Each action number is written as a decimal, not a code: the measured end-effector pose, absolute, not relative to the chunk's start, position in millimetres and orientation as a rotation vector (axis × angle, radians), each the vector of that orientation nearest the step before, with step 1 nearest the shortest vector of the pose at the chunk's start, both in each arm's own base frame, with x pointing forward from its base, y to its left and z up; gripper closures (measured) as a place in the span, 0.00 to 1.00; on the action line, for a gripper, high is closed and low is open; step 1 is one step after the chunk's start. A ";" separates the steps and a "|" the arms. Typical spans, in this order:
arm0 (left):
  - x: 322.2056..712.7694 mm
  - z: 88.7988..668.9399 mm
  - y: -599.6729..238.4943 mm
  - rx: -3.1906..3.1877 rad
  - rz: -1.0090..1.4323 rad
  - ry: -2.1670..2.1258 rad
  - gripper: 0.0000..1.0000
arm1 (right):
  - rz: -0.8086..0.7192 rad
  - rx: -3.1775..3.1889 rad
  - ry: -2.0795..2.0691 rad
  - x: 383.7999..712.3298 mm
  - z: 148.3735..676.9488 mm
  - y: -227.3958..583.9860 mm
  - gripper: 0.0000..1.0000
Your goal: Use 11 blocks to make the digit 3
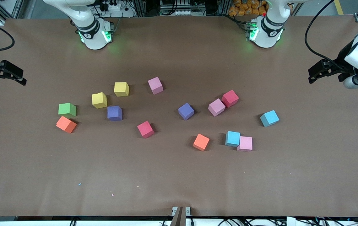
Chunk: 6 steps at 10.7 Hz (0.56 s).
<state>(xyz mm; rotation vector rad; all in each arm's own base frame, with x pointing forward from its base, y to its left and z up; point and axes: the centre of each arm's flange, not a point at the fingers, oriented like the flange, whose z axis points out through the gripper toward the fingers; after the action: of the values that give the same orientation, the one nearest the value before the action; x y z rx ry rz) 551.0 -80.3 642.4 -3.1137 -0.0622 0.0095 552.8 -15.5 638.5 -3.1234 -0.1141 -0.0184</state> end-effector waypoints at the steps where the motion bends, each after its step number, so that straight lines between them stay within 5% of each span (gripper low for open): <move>1: 551.0 642.5 -80.3 -3.114 0.009 -0.062 0.00 | -0.018 -3.123 -0.114 553.0 638.2 -15.5 0.00; 6: 552.5 636.1 -84.4 -3.113 0.026 -0.050 0.00 | -0.009 -3.123 -0.116 554.1 635.7 -14.9 0.00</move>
<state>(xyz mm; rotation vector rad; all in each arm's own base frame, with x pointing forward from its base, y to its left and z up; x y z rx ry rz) 552.5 -84.4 636.1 -3.1130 -0.0501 0.0263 554.1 -14.9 635.7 -3.1231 -0.1159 -0.0088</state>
